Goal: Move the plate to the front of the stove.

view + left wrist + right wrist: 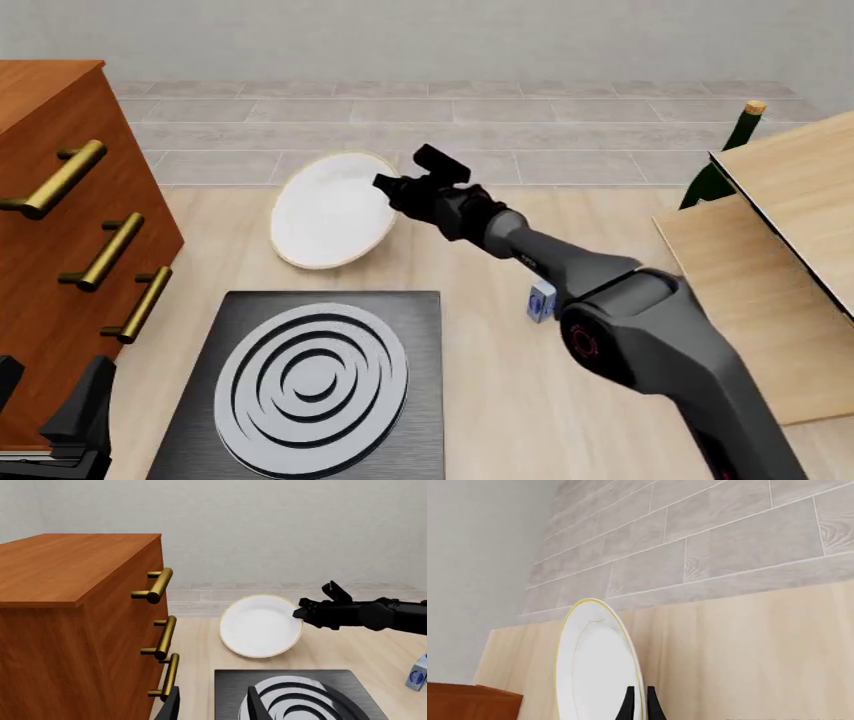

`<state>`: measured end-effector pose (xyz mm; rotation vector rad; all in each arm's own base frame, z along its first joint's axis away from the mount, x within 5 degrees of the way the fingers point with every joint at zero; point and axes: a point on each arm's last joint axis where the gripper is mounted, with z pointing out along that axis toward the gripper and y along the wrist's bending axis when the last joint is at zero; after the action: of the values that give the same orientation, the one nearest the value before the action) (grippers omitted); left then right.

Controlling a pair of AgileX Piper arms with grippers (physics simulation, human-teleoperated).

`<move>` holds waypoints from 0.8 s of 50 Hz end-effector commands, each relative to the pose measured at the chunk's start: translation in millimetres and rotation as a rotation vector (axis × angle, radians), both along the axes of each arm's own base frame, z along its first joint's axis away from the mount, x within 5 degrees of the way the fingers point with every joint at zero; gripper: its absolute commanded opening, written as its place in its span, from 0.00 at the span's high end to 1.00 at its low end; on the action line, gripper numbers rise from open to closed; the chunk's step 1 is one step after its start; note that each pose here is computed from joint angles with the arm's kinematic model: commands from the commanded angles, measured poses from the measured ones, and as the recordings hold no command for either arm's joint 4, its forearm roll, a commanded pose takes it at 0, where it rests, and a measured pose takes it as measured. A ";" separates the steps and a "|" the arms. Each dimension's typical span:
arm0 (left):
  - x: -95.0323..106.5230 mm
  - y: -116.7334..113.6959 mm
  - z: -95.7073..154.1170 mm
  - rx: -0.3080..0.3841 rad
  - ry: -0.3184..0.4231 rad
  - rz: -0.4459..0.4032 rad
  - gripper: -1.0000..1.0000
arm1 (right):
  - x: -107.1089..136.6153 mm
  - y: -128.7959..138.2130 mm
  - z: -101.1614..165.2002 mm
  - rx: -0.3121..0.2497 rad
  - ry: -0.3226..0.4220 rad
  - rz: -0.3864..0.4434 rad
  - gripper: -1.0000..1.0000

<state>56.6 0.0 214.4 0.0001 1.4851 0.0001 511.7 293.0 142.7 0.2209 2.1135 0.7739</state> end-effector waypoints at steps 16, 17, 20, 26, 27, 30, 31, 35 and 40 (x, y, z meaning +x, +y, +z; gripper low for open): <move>0.0 0.0 0.0 0.000 0.000 0.000 0.00 | -17.1 10.3 -31.0 -0.097 0.071 0.052 1.00; 0.0 0.0 0.0 0.000 0.000 0.000 0.00 | -18.2 9.8 -32.8 -0.098 0.076 0.052 1.00; 0.0 0.0 0.0 0.000 0.000 0.000 0.00 | -22.7 9.4 -36.3 -0.099 0.080 0.055 1.00; 0.0 0.0 0.0 0.000 0.000 0.000 0.00 | -24.5 6.1 -38.7 -0.097 0.082 0.050 1.00; 0.0 0.0 0.0 0.000 0.000 0.000 0.00 | -23.8 5.4 -38.1 -0.100 0.082 0.050 1.00; 0.0 0.0 0.0 0.000 0.000 0.000 0.00 | -24.3 5.8 -38.4 -0.099 0.084 0.050 0.00; 0.0 0.0 0.0 0.000 0.000 0.000 0.00 | -25.3 7.6 -39.0 -0.104 0.086 0.055 0.00; 0.0 0.0 0.0 0.000 0.000 0.000 0.00 | -21.6 4.1 -38.5 -0.107 0.082 0.050 0.00; 0.0 0.0 0.0 0.000 0.000 0.000 0.00 | -21.2 2.0 -36.3 -0.106 0.076 0.047 0.00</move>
<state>56.6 0.0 214.4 0.0001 1.4850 0.0001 492.1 297.0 109.6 0.1751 2.2267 0.7131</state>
